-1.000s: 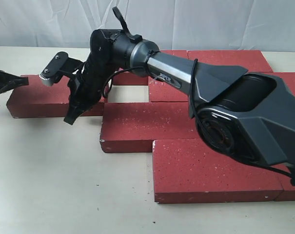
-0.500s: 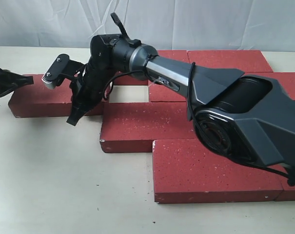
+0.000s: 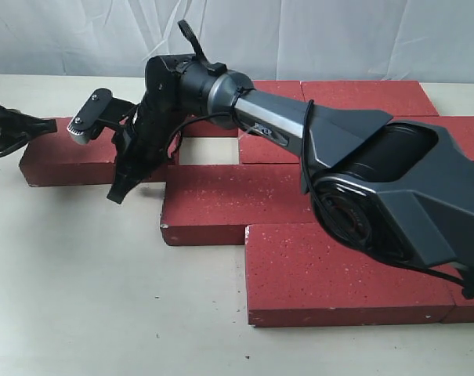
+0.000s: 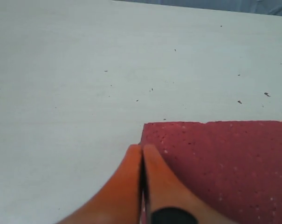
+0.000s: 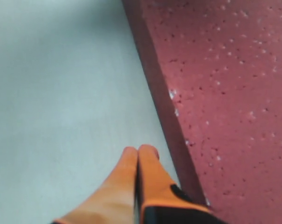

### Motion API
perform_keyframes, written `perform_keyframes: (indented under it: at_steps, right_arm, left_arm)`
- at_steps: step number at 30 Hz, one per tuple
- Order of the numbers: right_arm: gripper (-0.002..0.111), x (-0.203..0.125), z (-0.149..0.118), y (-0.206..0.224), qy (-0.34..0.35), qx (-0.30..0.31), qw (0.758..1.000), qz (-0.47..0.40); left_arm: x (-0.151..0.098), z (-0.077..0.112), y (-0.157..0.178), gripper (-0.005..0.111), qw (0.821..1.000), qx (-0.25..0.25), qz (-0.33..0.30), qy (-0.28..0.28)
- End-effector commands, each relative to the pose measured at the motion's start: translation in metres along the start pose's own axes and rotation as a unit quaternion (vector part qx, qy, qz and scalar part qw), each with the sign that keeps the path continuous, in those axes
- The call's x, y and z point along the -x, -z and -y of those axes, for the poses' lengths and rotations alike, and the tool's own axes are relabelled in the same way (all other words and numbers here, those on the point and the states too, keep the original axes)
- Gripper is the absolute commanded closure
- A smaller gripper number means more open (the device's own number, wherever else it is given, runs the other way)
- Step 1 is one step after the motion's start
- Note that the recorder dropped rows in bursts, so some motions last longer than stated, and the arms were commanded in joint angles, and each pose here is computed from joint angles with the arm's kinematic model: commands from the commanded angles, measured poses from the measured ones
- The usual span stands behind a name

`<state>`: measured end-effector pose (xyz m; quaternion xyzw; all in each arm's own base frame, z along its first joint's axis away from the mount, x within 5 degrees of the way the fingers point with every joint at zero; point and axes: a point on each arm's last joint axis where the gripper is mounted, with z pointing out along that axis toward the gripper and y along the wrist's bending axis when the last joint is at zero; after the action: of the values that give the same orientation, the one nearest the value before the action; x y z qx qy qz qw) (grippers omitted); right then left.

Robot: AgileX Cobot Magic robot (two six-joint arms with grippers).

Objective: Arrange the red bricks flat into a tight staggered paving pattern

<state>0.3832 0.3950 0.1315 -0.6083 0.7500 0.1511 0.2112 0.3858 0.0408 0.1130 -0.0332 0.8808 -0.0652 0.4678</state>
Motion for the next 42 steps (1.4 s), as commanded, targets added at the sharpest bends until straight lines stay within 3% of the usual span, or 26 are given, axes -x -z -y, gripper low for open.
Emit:
perform_keyframes:
  at_steps: [1,5,10,21,27,42]
  right_arm:
    - [0.109,0.012,-0.003,0.025,0.004,0.004,1.0,0.012]
    - [0.109,0.018,0.003,0.056,0.002,-0.036,0.999,0.003]
    - [0.109,0.003,0.039,0.08,-0.119,-0.149,0.981,-0.02]
    - [0.109,-0.054,0.093,0.037,-0.215,-0.167,0.962,-0.025]
    - [0.109,-0.056,0.091,0.02,-0.244,-0.144,0.959,0.002]
    - [0.109,-0.052,0.078,0.017,-0.222,-0.104,0.969,-0.015]
  left_arm:
    - [0.003,0.009,-0.001,0.107,1.0,-0.021,0.012,-0.016]
    - [0.003,0.009,-0.001,0.107,1.0,-0.021,0.012,-0.016]
    - [0.004,0.005,0.002,0.107,1.0,-0.012,0.007,-0.015]
    - [0.012,-0.018,0.02,0.107,0.998,0.054,-0.031,0.002]
    - [-0.01,-0.017,-0.003,0.107,1.0,0.019,-0.019,0.015]
    - [-0.012,0.001,-0.011,0.107,1.0,-0.026,0.004,-0.006]
